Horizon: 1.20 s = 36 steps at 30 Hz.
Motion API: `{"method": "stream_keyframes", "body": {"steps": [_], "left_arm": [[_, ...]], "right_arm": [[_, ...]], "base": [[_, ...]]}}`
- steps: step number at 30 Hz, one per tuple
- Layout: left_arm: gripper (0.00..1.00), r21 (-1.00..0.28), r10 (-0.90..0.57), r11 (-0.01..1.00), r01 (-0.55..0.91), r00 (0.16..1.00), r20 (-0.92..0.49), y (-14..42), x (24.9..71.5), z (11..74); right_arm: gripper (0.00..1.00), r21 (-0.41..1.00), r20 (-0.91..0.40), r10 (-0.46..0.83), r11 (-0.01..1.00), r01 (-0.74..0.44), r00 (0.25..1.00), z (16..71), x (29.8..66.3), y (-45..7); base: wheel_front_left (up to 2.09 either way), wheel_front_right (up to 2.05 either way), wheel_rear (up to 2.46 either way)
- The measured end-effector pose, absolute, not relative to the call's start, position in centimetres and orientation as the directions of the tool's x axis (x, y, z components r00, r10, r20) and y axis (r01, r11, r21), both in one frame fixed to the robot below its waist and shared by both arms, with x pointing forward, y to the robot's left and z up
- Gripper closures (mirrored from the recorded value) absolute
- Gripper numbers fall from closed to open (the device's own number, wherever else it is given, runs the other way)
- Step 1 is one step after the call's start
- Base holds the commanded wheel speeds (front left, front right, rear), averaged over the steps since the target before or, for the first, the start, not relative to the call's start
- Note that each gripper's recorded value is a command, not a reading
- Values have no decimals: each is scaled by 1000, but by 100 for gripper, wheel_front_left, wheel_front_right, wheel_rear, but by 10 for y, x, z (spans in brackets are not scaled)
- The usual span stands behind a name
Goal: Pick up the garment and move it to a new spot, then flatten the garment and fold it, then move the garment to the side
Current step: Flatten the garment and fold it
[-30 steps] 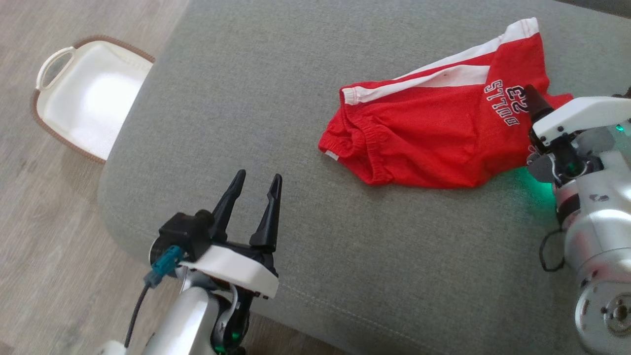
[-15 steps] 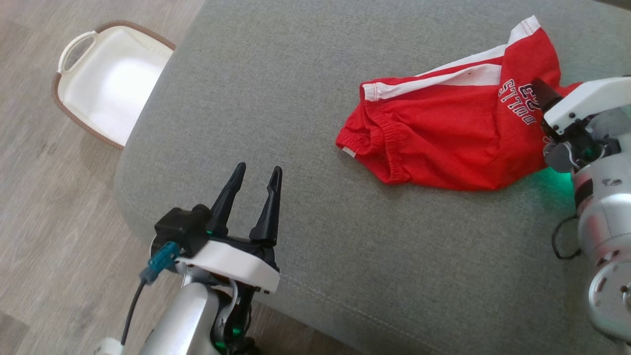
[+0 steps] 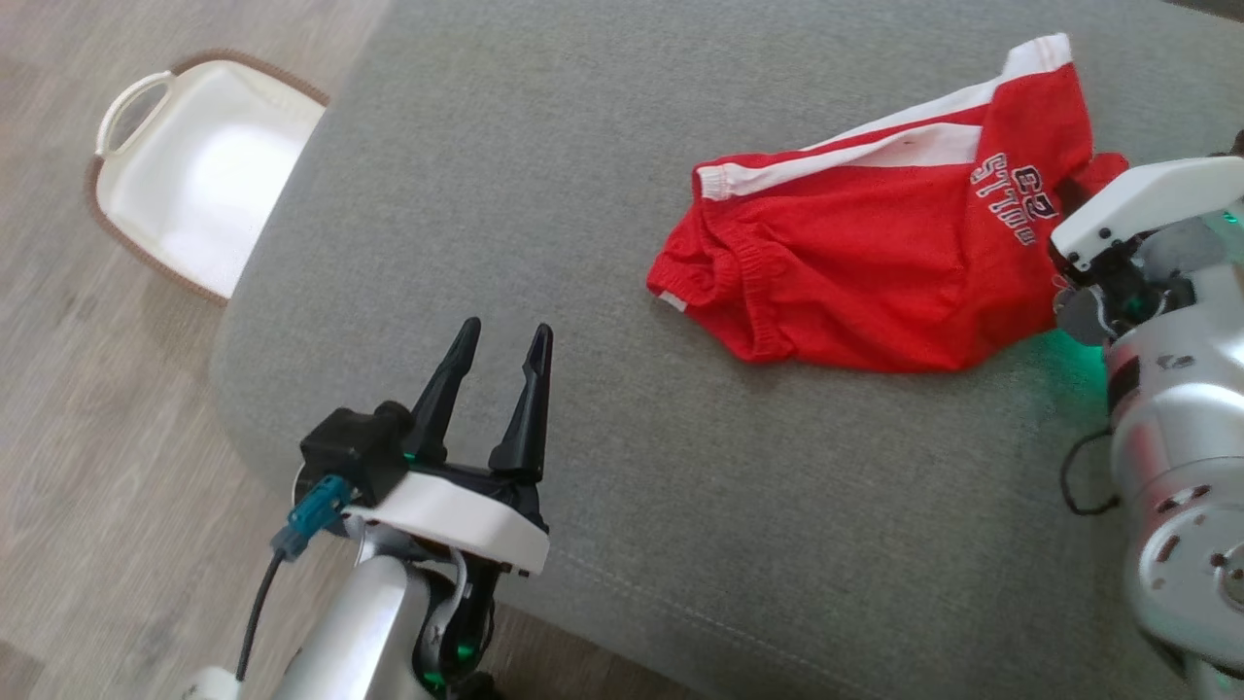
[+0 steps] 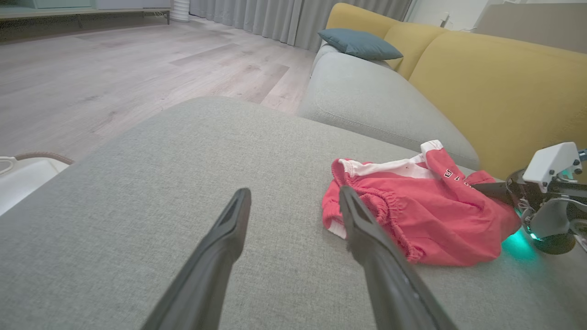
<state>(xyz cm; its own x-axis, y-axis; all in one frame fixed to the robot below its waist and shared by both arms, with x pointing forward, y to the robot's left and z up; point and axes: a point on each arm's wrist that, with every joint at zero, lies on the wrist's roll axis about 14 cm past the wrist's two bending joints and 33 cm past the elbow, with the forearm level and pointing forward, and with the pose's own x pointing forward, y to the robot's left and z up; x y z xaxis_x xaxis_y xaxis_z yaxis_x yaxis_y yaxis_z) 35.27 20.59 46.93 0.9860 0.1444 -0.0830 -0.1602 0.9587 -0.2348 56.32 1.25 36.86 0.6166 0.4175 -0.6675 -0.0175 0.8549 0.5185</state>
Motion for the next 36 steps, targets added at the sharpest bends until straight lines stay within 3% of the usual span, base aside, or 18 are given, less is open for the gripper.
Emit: {"method": "stream_keyframes", "body": {"steps": [20,30,36], "left_arm": [[0,-250,29,968,-26,1000,8,177,370,491],[0,-261,-29,965,36,999,30,158,357,496],[0,-263,-48,963,57,998,40,153,353,498]], "right_arm": [[100,569,-465,164,808,152,870,411,553,-91],[100,593,-451,61,766,248,890,410,503,-142],[100,607,-431,42,753,255,902,414,493,-151]], "base": [[0,0,0],[0,0,0],[0,0,0]]}}
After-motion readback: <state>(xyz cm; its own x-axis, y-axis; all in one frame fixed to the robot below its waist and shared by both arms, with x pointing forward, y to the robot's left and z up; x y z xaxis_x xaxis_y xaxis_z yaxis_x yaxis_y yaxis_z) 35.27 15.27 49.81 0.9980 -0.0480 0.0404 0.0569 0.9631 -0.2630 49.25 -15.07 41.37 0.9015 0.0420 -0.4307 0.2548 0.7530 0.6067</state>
